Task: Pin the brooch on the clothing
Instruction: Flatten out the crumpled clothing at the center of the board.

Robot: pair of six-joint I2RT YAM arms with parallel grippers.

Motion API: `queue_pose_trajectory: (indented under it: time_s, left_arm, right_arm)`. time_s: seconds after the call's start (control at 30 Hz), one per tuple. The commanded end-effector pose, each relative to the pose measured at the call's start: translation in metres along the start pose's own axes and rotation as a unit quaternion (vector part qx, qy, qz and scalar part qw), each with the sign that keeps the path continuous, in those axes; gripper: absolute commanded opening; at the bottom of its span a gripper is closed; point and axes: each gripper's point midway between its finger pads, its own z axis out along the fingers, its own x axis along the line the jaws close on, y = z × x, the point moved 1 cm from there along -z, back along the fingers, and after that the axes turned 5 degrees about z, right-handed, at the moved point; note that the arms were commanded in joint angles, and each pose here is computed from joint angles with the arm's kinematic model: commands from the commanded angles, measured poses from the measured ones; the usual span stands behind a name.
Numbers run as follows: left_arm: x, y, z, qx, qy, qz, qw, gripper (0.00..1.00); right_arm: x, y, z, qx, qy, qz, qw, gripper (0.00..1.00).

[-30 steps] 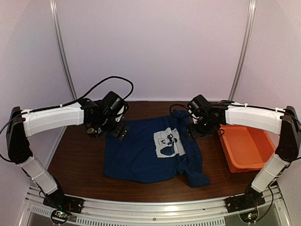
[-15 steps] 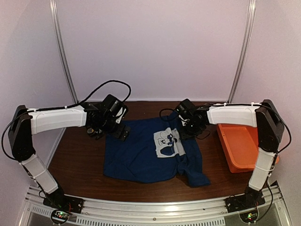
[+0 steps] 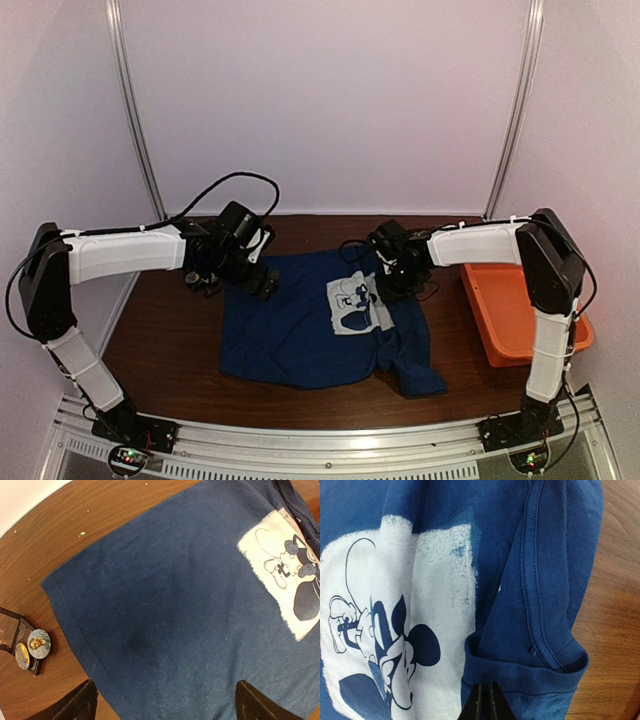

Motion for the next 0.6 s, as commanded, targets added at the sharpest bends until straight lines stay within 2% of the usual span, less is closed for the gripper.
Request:
queue_pose_trajectory:
  time_s: [0.0, 0.57]
  left_arm:
    - [-0.003, -0.002, 0.010, 0.000, -0.009, -0.008, 1.000, 0.98]
    - [-0.006, -0.014, 0.024, 0.021, -0.014, -0.007, 1.000, 0.98]
  right_arm:
    - [-0.004, 0.005, 0.004, -0.004, -0.007, 0.018, 1.000, 0.07]
    - [-0.056, -0.014, 0.016, 0.009, -0.081, 0.075, 0.994, 0.02]
